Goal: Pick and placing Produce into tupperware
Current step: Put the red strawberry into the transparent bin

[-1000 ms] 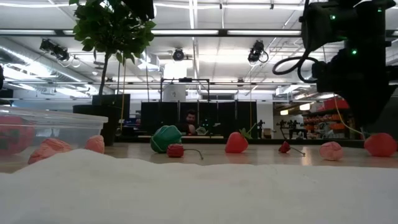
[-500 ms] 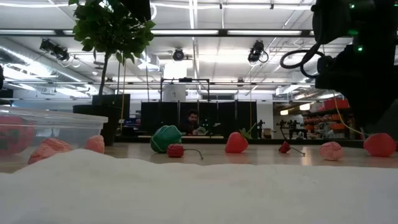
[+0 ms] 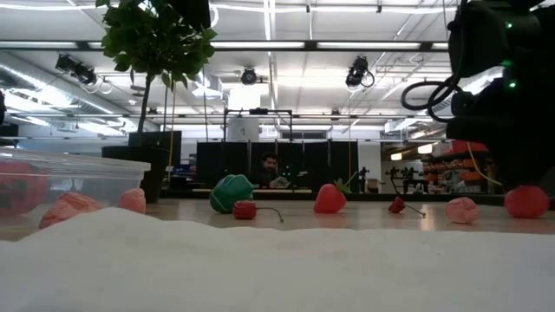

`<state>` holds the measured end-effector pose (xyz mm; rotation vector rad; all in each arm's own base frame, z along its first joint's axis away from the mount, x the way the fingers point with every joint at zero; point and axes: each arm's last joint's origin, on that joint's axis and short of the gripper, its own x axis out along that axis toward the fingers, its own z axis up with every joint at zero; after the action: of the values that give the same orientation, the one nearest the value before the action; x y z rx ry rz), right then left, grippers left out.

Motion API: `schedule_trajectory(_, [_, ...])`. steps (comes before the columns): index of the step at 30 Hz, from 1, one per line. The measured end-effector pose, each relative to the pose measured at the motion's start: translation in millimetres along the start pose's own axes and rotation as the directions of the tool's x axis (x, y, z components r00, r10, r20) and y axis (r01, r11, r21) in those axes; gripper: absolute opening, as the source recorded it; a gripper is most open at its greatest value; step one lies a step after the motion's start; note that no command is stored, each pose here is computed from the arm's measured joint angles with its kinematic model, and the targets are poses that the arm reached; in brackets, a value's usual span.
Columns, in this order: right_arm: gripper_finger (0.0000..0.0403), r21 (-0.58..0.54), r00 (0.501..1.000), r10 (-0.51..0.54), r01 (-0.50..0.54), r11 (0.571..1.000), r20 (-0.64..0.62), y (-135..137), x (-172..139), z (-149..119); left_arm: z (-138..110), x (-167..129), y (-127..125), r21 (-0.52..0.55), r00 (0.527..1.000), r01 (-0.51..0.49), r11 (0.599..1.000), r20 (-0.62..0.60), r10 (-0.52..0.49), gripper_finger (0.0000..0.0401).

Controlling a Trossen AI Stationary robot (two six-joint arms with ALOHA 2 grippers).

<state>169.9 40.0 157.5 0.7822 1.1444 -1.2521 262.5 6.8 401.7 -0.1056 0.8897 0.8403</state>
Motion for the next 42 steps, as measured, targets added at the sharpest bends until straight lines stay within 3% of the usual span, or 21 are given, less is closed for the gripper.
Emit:
schedule_trajectory(16, [0.0142,0.048,1.000,0.012,-0.013,0.999,0.015,2.2,1.2,-0.1,0.0,0.1,-0.1,0.000,1.000,0.000,1.000,0.000,0.000,0.0175])
schedule_trajectory(26, [0.0142,-0.006,0.997,-0.068,0.068,0.998,0.022,13.3,19.0,-6.4,0.0,0.1,-0.1,0.000,1.000,0.000,1.000,0.000,0.000,0.0176])
schedule_trajectory(42, [0.0114,-0.036,0.999,-0.037,0.036,0.999,-0.023,17.9,20.5,-8.4,0.0,0.1,-0.1,0.001,1.000,0.000,1.000,0.000,0.000,0.0175])
